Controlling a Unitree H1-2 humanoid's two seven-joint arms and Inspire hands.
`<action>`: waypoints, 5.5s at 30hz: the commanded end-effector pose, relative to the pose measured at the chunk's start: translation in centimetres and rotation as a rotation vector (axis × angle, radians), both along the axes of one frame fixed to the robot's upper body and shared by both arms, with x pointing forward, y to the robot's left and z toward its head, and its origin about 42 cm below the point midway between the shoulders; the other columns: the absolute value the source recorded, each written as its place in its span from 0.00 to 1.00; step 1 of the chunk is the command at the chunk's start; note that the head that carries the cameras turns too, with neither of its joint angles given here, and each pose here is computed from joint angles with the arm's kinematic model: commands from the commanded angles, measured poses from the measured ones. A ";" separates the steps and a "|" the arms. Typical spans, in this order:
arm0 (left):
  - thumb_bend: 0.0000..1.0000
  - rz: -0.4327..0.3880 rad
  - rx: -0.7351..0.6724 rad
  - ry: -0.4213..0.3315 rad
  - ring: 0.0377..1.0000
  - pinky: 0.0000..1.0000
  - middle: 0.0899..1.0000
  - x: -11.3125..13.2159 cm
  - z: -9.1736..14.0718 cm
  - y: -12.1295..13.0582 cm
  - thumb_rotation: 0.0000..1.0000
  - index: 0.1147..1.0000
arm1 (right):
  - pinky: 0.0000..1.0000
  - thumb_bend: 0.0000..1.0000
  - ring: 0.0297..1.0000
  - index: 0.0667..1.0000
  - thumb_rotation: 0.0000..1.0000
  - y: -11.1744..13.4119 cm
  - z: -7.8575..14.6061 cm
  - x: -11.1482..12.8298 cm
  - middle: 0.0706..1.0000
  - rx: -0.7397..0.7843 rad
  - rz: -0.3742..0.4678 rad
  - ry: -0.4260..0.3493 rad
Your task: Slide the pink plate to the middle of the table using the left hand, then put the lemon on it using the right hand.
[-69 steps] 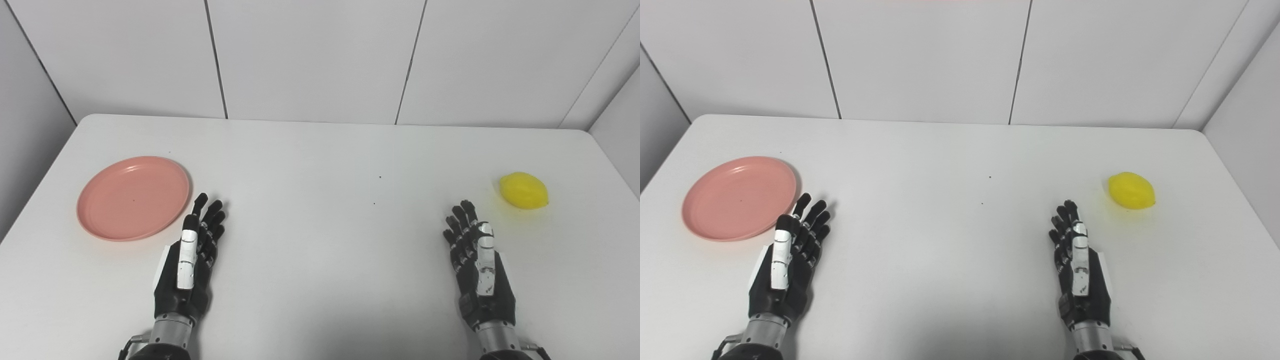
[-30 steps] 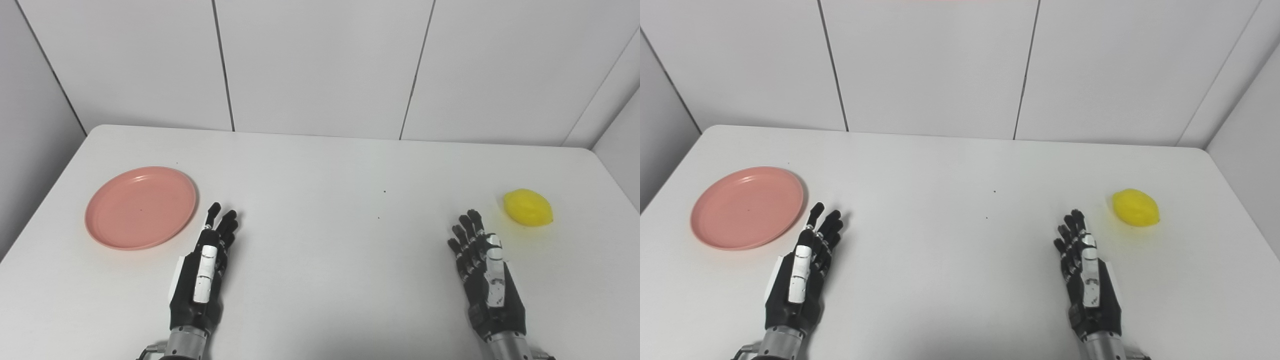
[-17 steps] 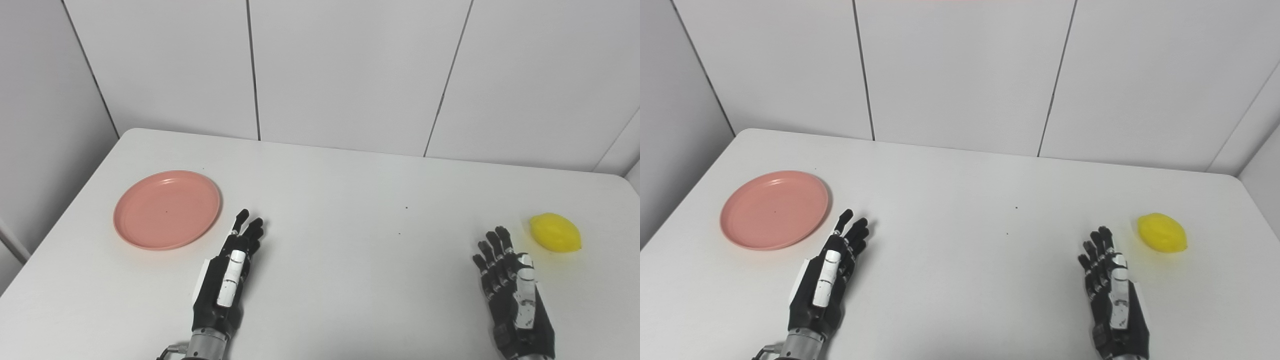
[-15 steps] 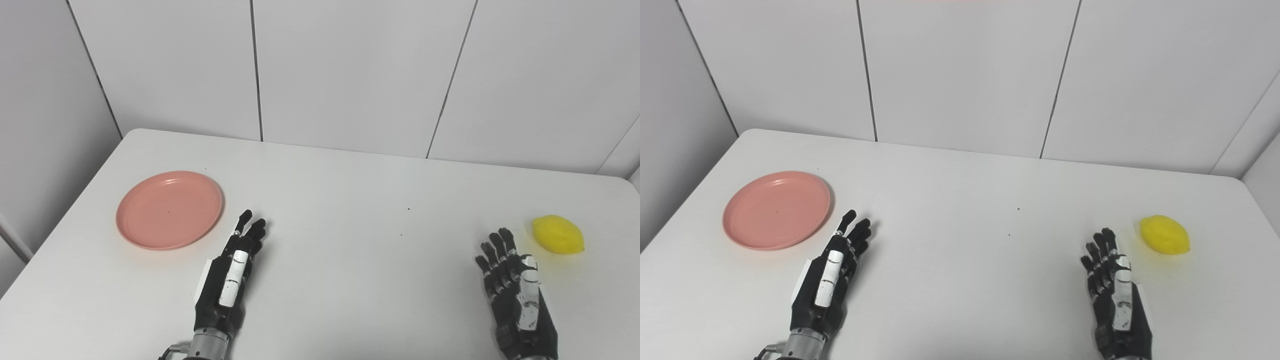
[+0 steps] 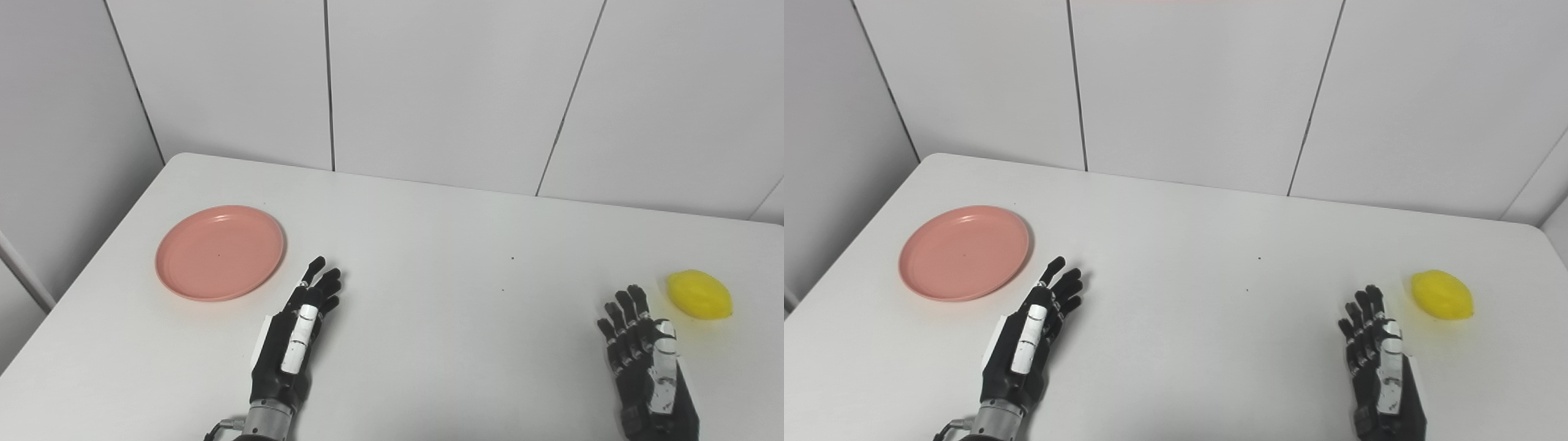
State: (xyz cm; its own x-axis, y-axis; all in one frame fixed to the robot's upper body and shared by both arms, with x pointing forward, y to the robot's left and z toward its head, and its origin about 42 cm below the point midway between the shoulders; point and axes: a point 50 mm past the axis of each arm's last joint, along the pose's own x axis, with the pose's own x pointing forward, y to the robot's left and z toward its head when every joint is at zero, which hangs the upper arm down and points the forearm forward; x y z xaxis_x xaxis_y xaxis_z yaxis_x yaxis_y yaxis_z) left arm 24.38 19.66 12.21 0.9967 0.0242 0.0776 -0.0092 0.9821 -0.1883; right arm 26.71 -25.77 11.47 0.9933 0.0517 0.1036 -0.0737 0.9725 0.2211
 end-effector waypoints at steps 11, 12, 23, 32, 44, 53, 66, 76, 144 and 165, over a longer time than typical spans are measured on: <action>0.84 -0.059 -0.036 -0.138 0.91 0.91 0.89 2.1 8.0 2.3 0.88 0.90 | 1.00 0.70 1.00 1.00 1.00 0.1 -1.0 -1.1 1.00 0.005 0.001 0.010; 0.83 -0.070 -0.032 -0.150 0.91 0.91 0.89 2.4 8.9 2.4 0.88 0.90 | 1.00 0.70 1.00 1.00 1.00 0.2 -0.9 -1.2 1.00 0.003 0.002 0.009; 0.84 -0.095 0.015 -0.244 0.89 0.90 0.87 5.4 14.7 5.4 0.94 0.87 | 1.00 0.71 1.00 1.00 1.00 0.3 -0.9 -1.3 0.99 -0.004 0.021 0.012; 0.94 0.004 0.116 -0.284 0.82 0.81 0.79 9.6 16.0 13.5 0.95 0.80 | 1.00 0.70 1.00 1.00 1.00 0.1 -1.1 -1.3 0.99 -0.008 0.029 0.014; 0.95 0.083 0.173 -0.316 0.76 0.74 0.73 12.1 17.8 17.7 0.96 0.76 | 1.00 0.68 1.00 1.00 1.00 0.2 -1.0 -1.3 0.99 -0.006 0.027 0.020; 0.96 0.170 0.161 -0.279 0.72 0.69 0.71 14.0 17.5 21.0 0.94 0.72 | 1.00 0.68 1.00 1.00 1.00 0.0 -1.0 -1.4 0.99 -0.006 0.029 0.024; 0.98 0.303 0.218 -0.216 0.66 0.65 0.66 16.0 15.2 24.2 0.93 0.66 | 1.00 0.69 1.00 1.00 1.00 -0.2 -0.8 -1.6 0.98 -0.012 0.026 0.025; 1.00 0.396 0.153 -0.113 0.64 0.66 0.61 17.7 9.1 26.6 0.88 0.66 | 1.00 0.70 1.00 1.00 1.00 -0.4 -0.7 -1.8 0.97 -0.013 0.033 0.030; 0.78 0.141 0.044 0.116 0.65 0.62 0.63 11.6 3.2 7.8 0.96 0.66 | 1.00 0.75 1.00 1.00 1.00 1.5 0.0 -1.5 0.94 -0.006 0.058 0.006; 0.80 0.062 -0.009 0.172 0.67 0.65 0.65 10.5 2.2 3.6 0.98 0.67 | 1.00 0.74 1.00 0.99 1.00 2.5 0.4 -1.5 0.94 -0.013 0.063 0.002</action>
State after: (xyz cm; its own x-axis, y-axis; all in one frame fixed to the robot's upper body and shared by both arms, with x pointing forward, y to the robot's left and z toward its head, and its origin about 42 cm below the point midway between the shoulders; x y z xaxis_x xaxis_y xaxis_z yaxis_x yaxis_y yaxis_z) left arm 35.01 23.91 14.64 0.9929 0.0998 -0.0650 -0.1097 0.9788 -0.1727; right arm 25.35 -23.79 11.74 0.9887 0.1100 0.1022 -0.1285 0.9718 0.1976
